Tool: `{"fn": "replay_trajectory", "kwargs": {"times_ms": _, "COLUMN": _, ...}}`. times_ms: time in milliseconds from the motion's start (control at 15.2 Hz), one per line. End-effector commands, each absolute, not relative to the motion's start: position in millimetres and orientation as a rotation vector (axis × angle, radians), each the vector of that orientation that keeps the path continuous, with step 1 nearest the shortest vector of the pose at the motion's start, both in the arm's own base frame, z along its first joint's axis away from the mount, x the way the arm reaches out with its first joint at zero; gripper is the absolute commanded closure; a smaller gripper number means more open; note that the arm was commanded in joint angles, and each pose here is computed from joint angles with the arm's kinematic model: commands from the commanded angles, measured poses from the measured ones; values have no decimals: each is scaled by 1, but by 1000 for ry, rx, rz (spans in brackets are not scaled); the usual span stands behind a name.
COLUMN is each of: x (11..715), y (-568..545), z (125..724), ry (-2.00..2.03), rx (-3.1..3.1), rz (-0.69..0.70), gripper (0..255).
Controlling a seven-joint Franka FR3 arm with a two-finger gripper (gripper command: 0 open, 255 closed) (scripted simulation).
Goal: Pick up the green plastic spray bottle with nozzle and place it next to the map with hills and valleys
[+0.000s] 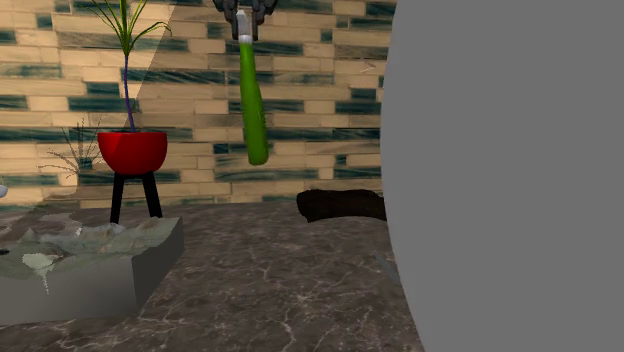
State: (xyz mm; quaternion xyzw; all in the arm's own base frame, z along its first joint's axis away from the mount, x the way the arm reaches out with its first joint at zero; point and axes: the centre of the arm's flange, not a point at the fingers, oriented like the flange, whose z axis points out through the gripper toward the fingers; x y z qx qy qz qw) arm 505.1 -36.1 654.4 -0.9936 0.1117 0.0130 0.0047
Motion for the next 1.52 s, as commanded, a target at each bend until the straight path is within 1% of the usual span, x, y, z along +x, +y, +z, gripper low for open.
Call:
{"fn": "replay_trajectory", "kwargs": {"times_ms": 0, "x": 495, "y": -14, "z": 660, "ry": 353, "rx": -3112, "rz": 41, "gripper": 255}}
{"fn": "replay_trajectory", "kwargs": {"times_ms": 1452, "x": 399, "y": 255, "z": 715, "ry": 353, "rx": -3112, "rz": 41, "gripper": 255}}
